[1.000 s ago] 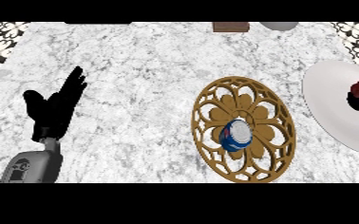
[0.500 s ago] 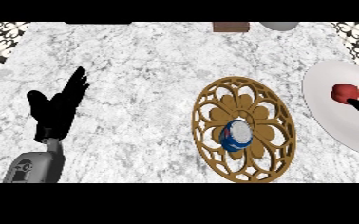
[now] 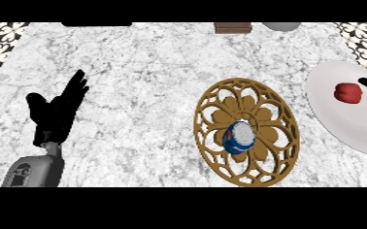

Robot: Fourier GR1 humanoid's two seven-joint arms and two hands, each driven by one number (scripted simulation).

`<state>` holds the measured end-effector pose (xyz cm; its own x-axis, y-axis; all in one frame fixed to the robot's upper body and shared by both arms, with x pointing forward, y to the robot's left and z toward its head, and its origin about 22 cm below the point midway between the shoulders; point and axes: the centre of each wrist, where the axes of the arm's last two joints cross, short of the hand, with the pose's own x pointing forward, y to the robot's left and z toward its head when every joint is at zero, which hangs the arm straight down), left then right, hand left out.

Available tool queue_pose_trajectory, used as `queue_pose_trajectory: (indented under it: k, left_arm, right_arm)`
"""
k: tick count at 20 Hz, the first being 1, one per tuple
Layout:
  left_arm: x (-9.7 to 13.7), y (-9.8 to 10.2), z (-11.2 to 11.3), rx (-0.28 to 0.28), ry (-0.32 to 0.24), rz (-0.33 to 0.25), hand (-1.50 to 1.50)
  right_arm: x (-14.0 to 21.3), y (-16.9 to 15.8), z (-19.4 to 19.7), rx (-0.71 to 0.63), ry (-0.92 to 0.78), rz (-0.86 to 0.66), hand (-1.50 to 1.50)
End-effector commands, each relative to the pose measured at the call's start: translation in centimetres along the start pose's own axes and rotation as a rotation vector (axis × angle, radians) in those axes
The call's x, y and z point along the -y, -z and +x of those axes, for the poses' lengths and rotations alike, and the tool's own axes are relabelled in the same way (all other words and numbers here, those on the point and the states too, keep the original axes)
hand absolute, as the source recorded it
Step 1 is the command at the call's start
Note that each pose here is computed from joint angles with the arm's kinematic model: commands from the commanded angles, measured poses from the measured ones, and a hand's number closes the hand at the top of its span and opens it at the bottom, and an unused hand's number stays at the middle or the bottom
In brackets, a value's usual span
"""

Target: Pick the bell pepper from the placemat and place it in the plate

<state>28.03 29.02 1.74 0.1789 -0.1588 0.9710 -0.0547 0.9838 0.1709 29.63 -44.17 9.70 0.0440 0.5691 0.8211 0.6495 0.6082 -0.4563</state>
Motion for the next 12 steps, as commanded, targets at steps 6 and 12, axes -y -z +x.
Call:
queue_pose_trajectory:
  k: [6,12]
  left_arm:
    - [-0.4,0.4,0.1,0.017,0.0,-0.003,0.0]
    - [1.5,-0.5,0.8,0.038,-0.011,0.001,0.0]
  right_arm:
    - [4.0,-0.4,-0.3,-0.154,0.294,0.095,-1.5]
    - [8.2,-2.7,-3.5,-0.089,0.276,0.064,-1.5]
